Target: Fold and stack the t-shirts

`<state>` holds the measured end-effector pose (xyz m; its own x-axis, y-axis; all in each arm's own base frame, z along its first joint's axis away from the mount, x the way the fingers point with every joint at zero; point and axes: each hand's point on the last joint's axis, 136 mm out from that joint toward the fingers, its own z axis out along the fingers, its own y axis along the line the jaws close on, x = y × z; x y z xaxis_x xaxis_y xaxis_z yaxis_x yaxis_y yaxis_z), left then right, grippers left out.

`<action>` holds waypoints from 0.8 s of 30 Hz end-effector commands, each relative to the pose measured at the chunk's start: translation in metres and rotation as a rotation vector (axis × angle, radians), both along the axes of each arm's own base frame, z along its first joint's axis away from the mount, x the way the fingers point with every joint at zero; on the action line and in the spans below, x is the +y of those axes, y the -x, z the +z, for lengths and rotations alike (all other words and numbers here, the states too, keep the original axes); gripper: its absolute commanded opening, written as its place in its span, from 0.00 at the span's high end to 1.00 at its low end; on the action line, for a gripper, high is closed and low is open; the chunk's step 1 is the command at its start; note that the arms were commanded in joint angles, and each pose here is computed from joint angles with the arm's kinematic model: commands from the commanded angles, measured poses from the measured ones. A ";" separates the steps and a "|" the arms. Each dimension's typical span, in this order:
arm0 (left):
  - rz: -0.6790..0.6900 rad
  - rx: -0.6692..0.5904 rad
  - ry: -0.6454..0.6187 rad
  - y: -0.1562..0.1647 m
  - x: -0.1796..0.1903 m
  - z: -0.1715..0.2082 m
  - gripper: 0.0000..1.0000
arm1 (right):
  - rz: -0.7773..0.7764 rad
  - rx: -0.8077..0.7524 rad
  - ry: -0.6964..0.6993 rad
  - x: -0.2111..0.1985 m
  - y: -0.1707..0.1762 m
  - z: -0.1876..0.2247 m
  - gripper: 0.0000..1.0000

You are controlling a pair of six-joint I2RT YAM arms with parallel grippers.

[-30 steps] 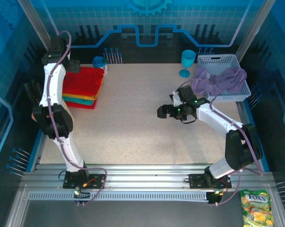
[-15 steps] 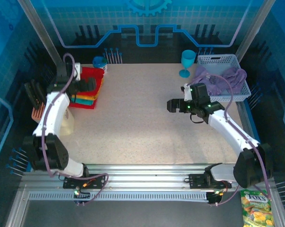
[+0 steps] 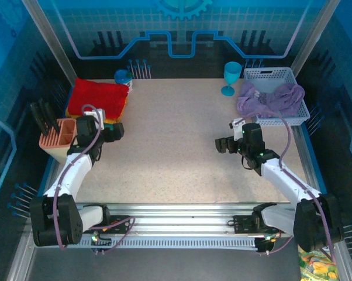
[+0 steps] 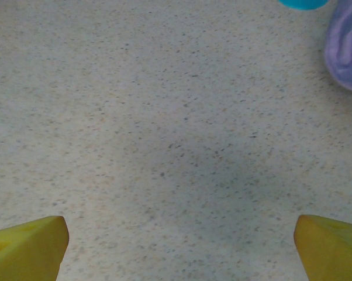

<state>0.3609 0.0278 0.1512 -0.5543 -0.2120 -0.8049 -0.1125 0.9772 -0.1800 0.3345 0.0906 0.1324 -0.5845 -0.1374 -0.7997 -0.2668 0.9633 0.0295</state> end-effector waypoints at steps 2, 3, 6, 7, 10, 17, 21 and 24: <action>0.067 -0.130 -0.055 -0.008 0.014 -0.007 0.01 | -0.100 -0.211 0.122 -0.029 -0.024 0.018 0.00; 0.070 -0.144 -0.055 -0.009 0.014 -0.013 0.01 | -0.124 -0.239 0.137 -0.034 -0.028 0.017 0.00; 0.078 -0.200 -0.016 -0.016 0.012 -0.021 0.01 | -0.180 -0.278 0.165 -0.045 -0.033 0.008 0.00; 0.077 -0.200 0.002 -0.019 0.011 -0.023 0.01 | -0.188 -0.289 0.161 -0.046 -0.034 0.006 0.00; 0.047 -0.237 0.046 -0.024 0.003 -0.026 0.01 | -0.200 -0.317 0.136 -0.045 -0.037 -0.003 0.00; -0.008 -0.303 0.020 -0.028 -0.007 -0.038 0.01 | -0.186 -0.369 0.179 -0.046 -0.050 -0.006 0.00; -0.073 -0.290 0.002 -0.029 -0.021 -0.042 0.01 | -0.213 -0.408 0.185 -0.053 -0.056 -0.013 0.00; -0.101 -0.299 -0.020 -0.030 -0.028 -0.052 0.01 | -0.216 -0.379 0.143 -0.059 -0.058 -0.018 0.00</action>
